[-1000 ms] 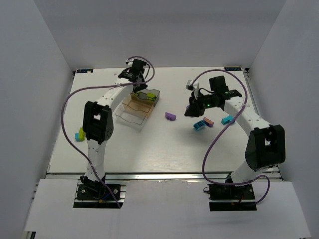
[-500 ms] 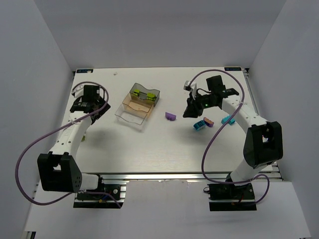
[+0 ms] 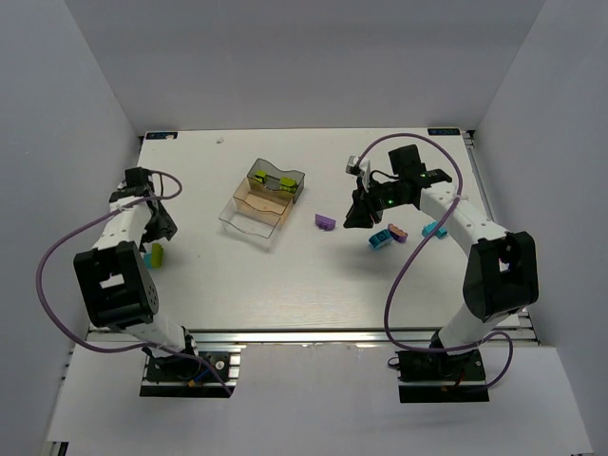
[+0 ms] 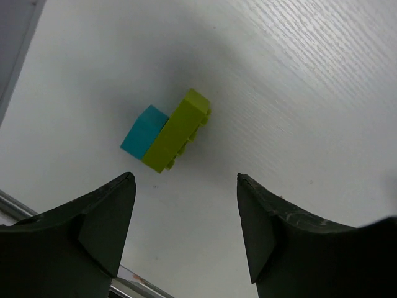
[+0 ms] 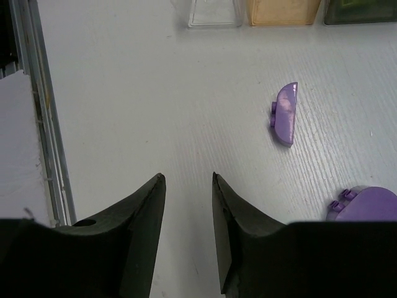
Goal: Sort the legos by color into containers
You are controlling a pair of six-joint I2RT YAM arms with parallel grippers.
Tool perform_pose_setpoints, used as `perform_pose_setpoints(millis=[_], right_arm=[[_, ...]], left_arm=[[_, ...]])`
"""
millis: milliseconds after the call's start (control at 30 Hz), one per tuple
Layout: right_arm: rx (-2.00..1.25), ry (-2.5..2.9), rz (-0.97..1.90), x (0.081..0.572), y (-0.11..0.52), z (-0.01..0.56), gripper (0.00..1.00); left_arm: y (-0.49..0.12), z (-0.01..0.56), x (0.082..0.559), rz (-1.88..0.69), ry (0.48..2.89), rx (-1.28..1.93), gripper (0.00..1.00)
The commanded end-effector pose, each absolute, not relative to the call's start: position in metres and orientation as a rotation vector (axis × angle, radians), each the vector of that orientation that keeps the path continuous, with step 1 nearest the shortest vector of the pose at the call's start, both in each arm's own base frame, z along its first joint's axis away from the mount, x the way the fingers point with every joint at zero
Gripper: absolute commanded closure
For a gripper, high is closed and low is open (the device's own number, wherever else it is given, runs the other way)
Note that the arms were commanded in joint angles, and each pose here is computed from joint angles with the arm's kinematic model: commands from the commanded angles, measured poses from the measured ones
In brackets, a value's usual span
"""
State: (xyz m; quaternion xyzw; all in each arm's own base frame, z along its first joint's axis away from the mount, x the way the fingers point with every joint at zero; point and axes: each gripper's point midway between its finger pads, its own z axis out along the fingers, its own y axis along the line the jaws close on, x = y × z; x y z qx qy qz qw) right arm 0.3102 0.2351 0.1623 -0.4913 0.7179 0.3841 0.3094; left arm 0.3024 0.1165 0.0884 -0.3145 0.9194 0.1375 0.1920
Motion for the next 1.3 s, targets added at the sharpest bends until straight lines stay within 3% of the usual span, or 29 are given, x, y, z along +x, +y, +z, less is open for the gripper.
perform_pose_setpoints(millis=[0,433,1267], right_arm=[[-1.322,1.811,1.025,0.307,0.239,0.18,0.58],[-1.311,1.804,1.048,0.304,0.24,0.178,0.58],[-1.288,1.824,1.051,0.305,0.233,0.176,0.57]], left_arm=[[0.12,0.096,0.326,0.352,2.595,-0.662,0.24],[0.128,0.073,0.343,0.374,2.685,-0.282,0.41],[0.134,0.034,0.327,0.364,2.764,-0.355,0.47]])
